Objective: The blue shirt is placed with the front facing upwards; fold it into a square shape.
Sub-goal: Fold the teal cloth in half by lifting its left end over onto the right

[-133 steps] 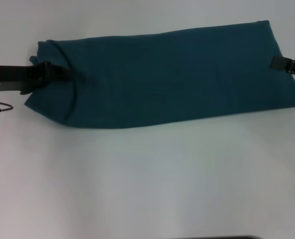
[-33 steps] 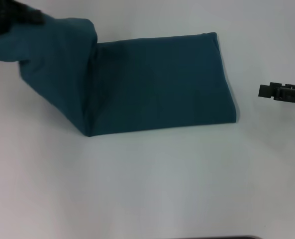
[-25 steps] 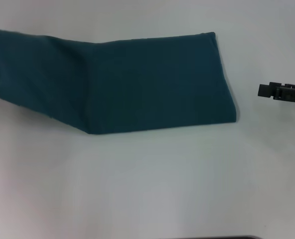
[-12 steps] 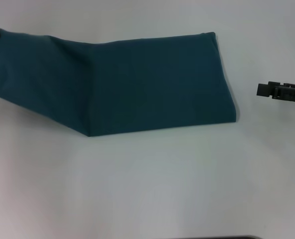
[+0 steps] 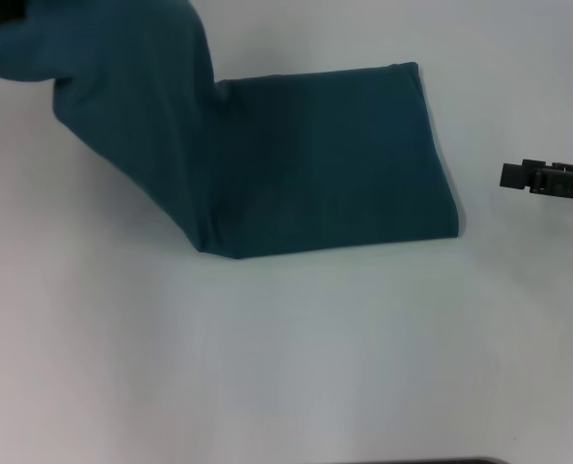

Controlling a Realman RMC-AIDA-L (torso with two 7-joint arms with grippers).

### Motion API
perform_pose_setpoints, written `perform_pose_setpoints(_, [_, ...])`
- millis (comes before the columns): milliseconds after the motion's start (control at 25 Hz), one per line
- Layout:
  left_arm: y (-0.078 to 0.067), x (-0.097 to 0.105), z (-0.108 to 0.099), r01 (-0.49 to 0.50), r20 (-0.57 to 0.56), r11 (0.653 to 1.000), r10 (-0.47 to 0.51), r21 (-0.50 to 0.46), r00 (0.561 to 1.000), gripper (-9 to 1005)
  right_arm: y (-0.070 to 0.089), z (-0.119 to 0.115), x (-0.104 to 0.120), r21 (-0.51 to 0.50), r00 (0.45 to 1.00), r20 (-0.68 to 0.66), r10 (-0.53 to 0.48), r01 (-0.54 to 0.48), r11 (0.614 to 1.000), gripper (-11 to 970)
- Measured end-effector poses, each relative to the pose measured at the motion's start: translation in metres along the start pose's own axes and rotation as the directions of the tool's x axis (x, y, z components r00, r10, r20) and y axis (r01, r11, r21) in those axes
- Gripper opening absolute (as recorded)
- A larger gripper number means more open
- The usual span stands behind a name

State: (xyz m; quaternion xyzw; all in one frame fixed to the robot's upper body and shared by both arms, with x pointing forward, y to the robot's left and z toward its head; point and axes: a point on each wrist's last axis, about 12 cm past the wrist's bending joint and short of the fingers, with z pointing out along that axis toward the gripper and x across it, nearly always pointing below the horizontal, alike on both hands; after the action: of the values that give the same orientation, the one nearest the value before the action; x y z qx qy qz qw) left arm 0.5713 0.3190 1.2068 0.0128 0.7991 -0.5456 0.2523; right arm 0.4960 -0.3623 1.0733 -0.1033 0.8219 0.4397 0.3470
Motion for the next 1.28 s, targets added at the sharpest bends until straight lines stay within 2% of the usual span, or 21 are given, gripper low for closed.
perform_pose_setpoints(200, [-0.001,-0.001,0.019,-0.005,-0.041,1.000,0.005,0.011,0.999,70,0.000,-0.001,0.001,0.002,1.000,0.001,0.001,-0.001,1.000,916])
perform_pose_setpoints(640, [0.004,0.005,0.056,-0.013,-0.056,1.000,0.012,-0.015,0.998,73,0.000,-0.001,0.001,0.002,1.000,-0.005,0.000,0.000,1.000,916])
perform_pose_setpoints(1120, [-0.002,0.009,0.084,-0.028,-0.082,0.999,0.030,0.019,0.996,78,-0.001,-0.001,0.008,0.006,0.998,-0.056,0.005,-0.004,1.000,916])
perform_pose_setpoints(1280, [-0.001,0.009,0.086,-0.027,-0.081,1.000,0.028,0.015,0.996,80,-0.001,-0.002,0.009,0.006,0.998,-0.055,0.007,-0.007,1.000,916])
